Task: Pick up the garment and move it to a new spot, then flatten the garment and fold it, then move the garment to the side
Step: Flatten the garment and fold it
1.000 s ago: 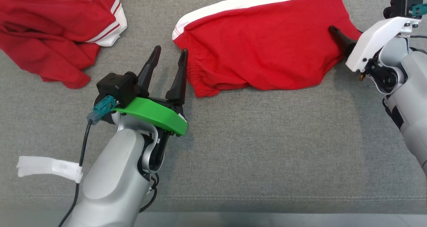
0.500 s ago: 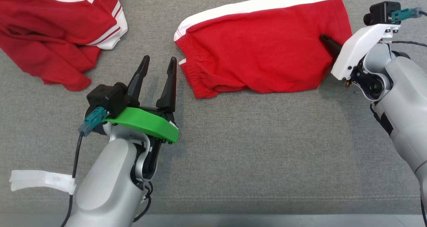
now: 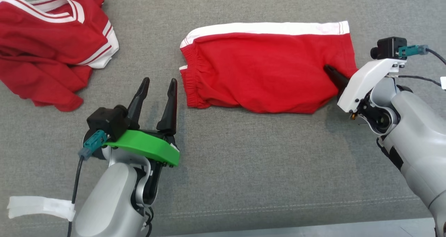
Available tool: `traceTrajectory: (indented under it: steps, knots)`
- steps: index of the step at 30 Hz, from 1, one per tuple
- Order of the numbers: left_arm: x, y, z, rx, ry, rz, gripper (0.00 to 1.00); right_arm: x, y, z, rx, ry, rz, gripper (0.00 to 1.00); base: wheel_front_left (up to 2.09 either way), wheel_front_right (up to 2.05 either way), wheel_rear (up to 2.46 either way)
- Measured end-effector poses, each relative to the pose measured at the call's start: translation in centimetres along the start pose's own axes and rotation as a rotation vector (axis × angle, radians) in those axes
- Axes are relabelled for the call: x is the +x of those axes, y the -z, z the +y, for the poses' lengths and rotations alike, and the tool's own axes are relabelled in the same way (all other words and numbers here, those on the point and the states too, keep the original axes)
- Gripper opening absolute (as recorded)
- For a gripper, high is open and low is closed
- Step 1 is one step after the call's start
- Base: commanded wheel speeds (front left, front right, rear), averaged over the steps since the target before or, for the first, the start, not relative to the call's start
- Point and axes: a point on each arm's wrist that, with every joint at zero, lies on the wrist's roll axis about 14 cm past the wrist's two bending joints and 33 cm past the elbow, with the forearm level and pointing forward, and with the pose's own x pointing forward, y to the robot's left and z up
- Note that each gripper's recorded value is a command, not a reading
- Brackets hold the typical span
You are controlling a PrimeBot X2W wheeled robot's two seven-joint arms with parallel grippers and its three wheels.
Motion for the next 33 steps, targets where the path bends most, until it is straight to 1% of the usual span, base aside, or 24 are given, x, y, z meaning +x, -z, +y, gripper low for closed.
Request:
traceTrajectory:
  steps: [4,13,23,24,25,26,27,28,32,33]
  knots:
    - [-0.8,0.6,-0.6,0.001,0.015,0.02,1.0,-1.3,0.1,-0.1,-0.02,0.003,-0.014,0.0,0.0,0.0,0.0]
    - [-1.9,1.1,-3.7,-0.004,0.102,0.035,1.0,-4.7,-0.4,-2.8,-0.041,0.073,-0.037,0.0,0.0,0.0,0.0]
    - [-3.1,1.8,-4.8,-0.01,0.131,0.063,1.0,-6.1,0.1,-3.7,-0.034,0.096,-0.023,0.0,0.0,0.0,0.0]
    - [-3.1,1.9,-4.9,-0.011,0.133,0.067,1.0,-6.2,0.1,-3.9,-0.033,0.103,-0.021,0.06,0.0,0.0,0.0]
    - [-3.2,1.9,-5.0,-0.011,0.136,0.069,1.0,-6.3,0.3,-4.2,-0.032,0.11,-0.017,0.2,0.0,0.0,0.0]
    - [-3.2,2.0,-5.1,-0.011,0.139,0.073,1.0,-6.4,0.5,-4.4,-0.03,0.116,-0.013,0.39,0.0,0.0,0.0]
    - [-3.2,2.0,-5.2,-0.012,0.142,0.075,1.0,-6.4,0.7,-4.5,-0.027,0.12,-0.01,0.47,0.0,0.0,0.0]
    - [-3.2,2.0,-5.3,-0.011,0.145,0.075,1.0,-6.5,0.7,-4.6,-0.026,0.122,-0.014,0.63,0.0,0.0,0.0]
    - [-3.1,2.0,-5.5,-0.012,0.15,0.074,1.0,-6.6,0.3,-5.0,-0.047,0.131,-0.046,0.27,0.0,0.0,0.0]
    - [-3.1,2.0,-5.5,-0.013,0.151,0.074,1.0,-6.7,0.2,-5.1,-0.05,0.135,-0.054,0.21,0.0,0.0,0.0]
